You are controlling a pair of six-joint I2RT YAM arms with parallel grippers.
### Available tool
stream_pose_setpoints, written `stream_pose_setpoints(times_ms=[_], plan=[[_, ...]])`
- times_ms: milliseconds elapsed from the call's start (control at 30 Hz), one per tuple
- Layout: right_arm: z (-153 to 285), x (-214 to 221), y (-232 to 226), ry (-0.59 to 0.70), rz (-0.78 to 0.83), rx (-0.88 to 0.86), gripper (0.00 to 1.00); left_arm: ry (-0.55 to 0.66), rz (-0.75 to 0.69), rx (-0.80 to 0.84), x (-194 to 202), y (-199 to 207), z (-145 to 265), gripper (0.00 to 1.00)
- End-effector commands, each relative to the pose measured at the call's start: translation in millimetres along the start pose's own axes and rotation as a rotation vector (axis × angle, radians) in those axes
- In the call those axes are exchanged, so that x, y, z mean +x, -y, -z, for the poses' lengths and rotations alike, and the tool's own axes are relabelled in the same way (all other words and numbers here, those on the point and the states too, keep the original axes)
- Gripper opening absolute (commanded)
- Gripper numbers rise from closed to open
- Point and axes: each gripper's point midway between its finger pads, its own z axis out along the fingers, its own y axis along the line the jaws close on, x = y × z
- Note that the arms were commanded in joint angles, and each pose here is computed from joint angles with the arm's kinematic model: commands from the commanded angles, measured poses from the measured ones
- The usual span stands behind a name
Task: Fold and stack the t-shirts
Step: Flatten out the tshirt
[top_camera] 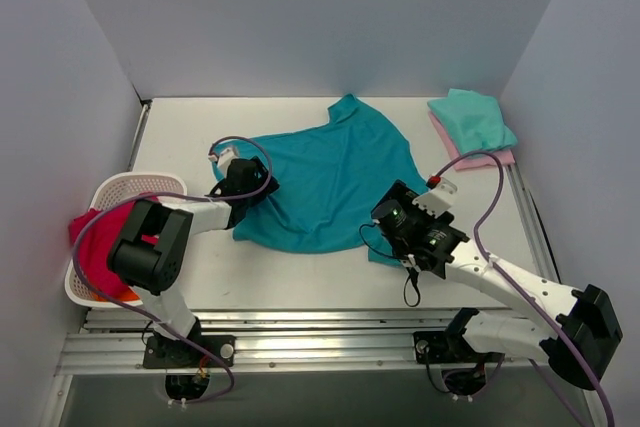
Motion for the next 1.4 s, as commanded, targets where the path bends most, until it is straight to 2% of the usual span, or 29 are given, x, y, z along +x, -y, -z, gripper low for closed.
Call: stream_pose_setpoints(times_ms=[0,267,500,733,867,1067,1167,1233,1367], plan=[[-5,-12,6,0.053,0.001,0.017,1.00,-0.205,-0.084,-0.200,47,-62,10,0.89],[-15,-4,7,0.007,0.010,0.010,1.00,-0.148,-0.032,-0.215,-15,-61,-14,0.90],[-12,-12,14,0.021,-0.014,0.007,1.00,-0.111,0.000,-0.213,-63,-52,-33,0.90],[-9,-17,14,0.030,-0.028,-0.006,1.00,-0.037,-0.003,-0.186,-134,-28,-48,0.91],[-7,-21,17,0.041,-0.031,0.000,1.00,-0.038,0.010,-0.182,-155,-26,-52,0.91],[0,-35,20,0.077,-0.042,-0.002,1.00,0.045,0.010,-0.141,-199,-2,-19,0.91],[5,-40,21,0.079,-0.043,-0.016,1.00,0.118,0.000,-0.084,-215,22,25,0.91],[8,-38,20,0.065,-0.042,-0.034,1.00,0.163,-0.013,-0.081,-210,25,65,0.93],[21,-24,9,-0.033,-0.041,-0.161,1.00,0.125,-0.033,-0.020,-151,30,119,0.94]])
